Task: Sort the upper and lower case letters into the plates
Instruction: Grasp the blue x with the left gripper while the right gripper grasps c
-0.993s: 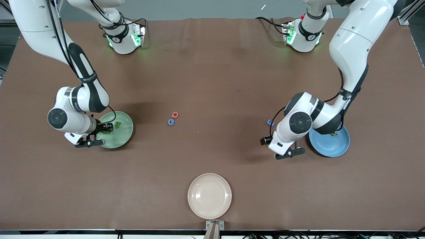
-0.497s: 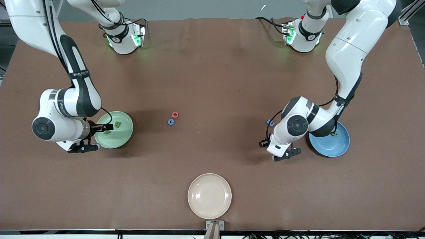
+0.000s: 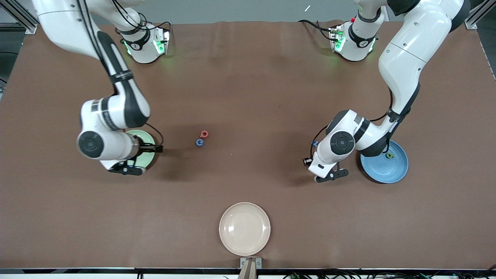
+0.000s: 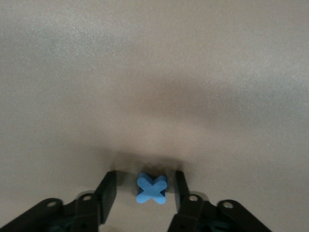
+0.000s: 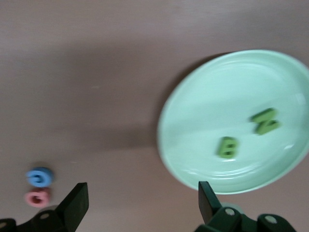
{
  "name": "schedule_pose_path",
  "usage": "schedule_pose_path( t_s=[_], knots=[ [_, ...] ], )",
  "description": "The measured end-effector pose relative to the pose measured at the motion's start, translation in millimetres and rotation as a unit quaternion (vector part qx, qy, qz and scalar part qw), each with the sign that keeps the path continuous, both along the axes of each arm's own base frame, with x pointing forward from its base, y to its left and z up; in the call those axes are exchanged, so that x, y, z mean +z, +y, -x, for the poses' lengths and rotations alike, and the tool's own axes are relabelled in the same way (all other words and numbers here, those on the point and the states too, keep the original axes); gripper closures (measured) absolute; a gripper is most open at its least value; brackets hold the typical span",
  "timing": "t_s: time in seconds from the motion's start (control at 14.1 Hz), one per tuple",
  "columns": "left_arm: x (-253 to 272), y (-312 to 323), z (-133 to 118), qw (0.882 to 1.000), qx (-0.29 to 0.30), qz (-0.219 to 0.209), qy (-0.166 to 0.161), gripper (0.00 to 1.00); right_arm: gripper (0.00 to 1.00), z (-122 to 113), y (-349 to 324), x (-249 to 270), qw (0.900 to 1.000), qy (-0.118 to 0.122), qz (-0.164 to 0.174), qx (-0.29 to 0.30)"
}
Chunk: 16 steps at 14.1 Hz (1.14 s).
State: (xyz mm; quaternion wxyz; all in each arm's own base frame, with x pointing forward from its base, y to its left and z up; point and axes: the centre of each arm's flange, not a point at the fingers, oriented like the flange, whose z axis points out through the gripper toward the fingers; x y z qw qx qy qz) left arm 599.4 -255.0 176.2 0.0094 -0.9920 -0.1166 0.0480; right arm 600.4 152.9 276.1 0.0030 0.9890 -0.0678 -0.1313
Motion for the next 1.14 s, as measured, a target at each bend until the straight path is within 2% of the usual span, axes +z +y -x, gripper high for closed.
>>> schedule_pose_path(
  t_s=[0.07,0.14,0.28,0.35,0.43,0.5,0.78,0.99,1.14],
  knots=[
    [0,0,1,1.0,-0.001,0.0,0.0,0.47,0.0,3,19,-2,1.0,-0.01,0.001,0.0],
    [1,-2,2,1.0,-0.003,0.001,0.0,0.53,0.0,9,37,-7,1.0,-0.021,0.001,0.0],
    [1,-4,3,1.0,-0.005,0.001,0.001,0.57,0.0,25,71,-21,0.999,-0.042,0.003,-0.004],
    [2,-5,4,1.0,-0.006,0.002,0.001,0.67,0.0,33,87,-28,0.999,-0.048,0.005,-0.006],
    [2,-5,5,1.0,-0.006,0.002,0.001,0.68,0.0,39,100,-33,0.999,-0.053,0.006,-0.009],
    [2,-6,5,1.0,-0.006,0.002,0.001,0.73,0.0,44,111,-37,0.998,-0.059,0.007,-0.013],
    [13,2,4,0.999,-0.029,-0.012,0.009,0.73,0.01,55,121,-56,0.996,-0.087,0.002,-0.033],
    [59,37,-6,0.997,-0.073,-0.032,0.018,0.73,0.01,71,125,-79,0.993,-0.105,0.0,-0.045],
    [89,80,-13,0.994,-0.097,-0.026,0.034,0.73,0.03,79,132,-89,0.993,-0.108,0.001,-0.053]
  ],
)
